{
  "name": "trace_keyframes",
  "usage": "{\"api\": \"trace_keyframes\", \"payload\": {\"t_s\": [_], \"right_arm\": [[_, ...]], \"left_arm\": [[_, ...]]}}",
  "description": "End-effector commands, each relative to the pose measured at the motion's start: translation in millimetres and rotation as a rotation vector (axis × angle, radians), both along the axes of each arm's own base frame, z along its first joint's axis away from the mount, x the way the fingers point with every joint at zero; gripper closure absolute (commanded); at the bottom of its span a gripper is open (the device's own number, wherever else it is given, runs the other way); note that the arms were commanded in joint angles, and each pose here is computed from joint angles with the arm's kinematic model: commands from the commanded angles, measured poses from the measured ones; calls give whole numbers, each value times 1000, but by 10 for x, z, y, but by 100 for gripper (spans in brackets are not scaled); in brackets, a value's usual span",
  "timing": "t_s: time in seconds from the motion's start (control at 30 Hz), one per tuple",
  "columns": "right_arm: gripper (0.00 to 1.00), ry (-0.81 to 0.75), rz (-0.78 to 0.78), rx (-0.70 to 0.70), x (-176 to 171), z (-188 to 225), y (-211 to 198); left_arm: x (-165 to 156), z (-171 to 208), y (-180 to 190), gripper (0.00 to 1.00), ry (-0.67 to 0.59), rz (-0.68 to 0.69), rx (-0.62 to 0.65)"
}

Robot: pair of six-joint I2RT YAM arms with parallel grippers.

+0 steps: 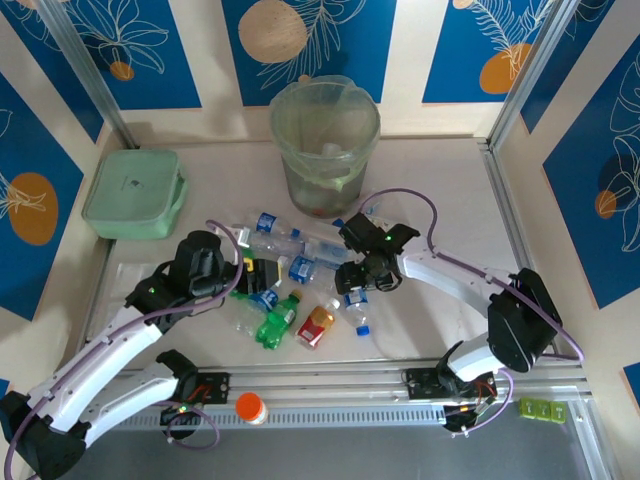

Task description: Put the plastic bottles in the bin

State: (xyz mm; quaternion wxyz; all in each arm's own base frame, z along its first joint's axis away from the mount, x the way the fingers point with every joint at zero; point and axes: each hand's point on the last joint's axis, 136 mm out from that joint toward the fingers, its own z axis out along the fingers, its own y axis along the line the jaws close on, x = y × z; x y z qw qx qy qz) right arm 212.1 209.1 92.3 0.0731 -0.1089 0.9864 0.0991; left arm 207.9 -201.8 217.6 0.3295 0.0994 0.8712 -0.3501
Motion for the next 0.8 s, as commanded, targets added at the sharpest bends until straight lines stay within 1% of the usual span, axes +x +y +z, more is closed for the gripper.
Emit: {"api": "trace_keyframes", "payload": {"t_s": [0.0, 0.07, 0.27, 0.53, 0.77], "right_arm": [[31, 30, 8, -2, -20, -79, 11], [31, 49, -1, -30, -17, -212, -34], [31, 76, -5, -43, -7, -442, -22], [32, 106, -11, -33, -11, -617, 25], [38, 104, -21, -26, -36, -667, 3]], "left_arm": [[21, 39, -9, 28, -18, 7, -23], [23, 46, -10, 28, -20, 6, -23], [19, 34, -1, 28, -21, 6, -15], [14, 10, -3, 28, -14, 5, -17], [19, 31, 2, 27, -19, 9, -17]]}}
